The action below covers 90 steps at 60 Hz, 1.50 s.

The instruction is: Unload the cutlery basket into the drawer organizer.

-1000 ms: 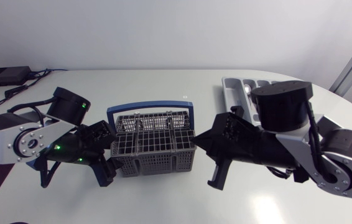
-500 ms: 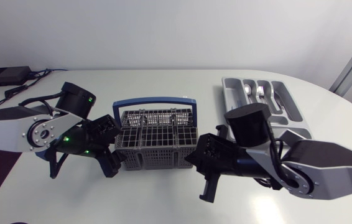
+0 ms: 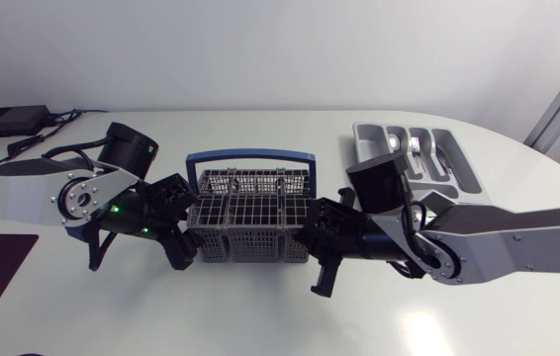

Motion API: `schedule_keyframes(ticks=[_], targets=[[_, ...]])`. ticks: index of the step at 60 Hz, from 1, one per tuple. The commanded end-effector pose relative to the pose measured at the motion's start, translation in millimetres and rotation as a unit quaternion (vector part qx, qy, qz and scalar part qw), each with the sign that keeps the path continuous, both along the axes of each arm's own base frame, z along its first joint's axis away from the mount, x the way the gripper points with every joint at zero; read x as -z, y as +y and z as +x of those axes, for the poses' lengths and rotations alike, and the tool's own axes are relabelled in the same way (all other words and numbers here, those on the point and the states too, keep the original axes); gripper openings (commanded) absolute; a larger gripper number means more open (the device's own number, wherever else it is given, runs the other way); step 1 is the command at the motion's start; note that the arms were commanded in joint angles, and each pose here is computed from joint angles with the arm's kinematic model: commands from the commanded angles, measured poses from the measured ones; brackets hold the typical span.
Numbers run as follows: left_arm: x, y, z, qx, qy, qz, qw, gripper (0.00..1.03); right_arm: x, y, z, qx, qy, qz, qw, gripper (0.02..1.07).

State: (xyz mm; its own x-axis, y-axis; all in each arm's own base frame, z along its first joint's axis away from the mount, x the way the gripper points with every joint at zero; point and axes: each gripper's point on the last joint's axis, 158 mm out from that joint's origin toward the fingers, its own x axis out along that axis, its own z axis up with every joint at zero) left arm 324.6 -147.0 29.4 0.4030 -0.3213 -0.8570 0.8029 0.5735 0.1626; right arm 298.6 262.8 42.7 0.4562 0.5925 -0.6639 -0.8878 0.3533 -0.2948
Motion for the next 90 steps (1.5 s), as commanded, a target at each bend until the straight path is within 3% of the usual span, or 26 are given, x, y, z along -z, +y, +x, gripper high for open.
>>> schedule_keyframes(ticks=[1,13,48,60,66,79,88,90], targets=[[-9,-2,14,0.008,-0.02,-0.001,1.0,0.93,-5,1,15,0.005,-0.015,-0.001,1.0,0.08],[-10,-1,17,0.007,-0.022,0.0,1.0,0.93,0,-4,29,0.013,-0.013,-0.006,1.0,0.08],[-5,5,22,0.0,-0.023,0.002,1.0,0.94,1,-1,17,0.01,-0.006,-0.007,1.0,0.08],[-9,21,14,-0.015,-0.03,0.001,0.999,0.95,-17,-12,-4,0.013,-0.025,0.0,1.0,0.09],[-21,27,9,-0.024,-0.046,-0.004,0.999,0.95,-34,-21,-10,0.023,-0.039,0.008,0.999,0.14],[-50,45,-4,-0.052,-0.075,-0.02,0.996,0.98,-79,-65,-5,0.084,-0.088,0.029,0.992,0.51],[-59,58,-9,-0.076,-0.085,-0.03,0.993,0.98,-91,-97,-2,0.129,-0.108,0.038,0.985,1.0],[-61,60,-10,-0.082,-0.089,-0.035,0.992,0.98,-93,-103,-3,0.136,-0.113,0.04,0.983,1.03]])
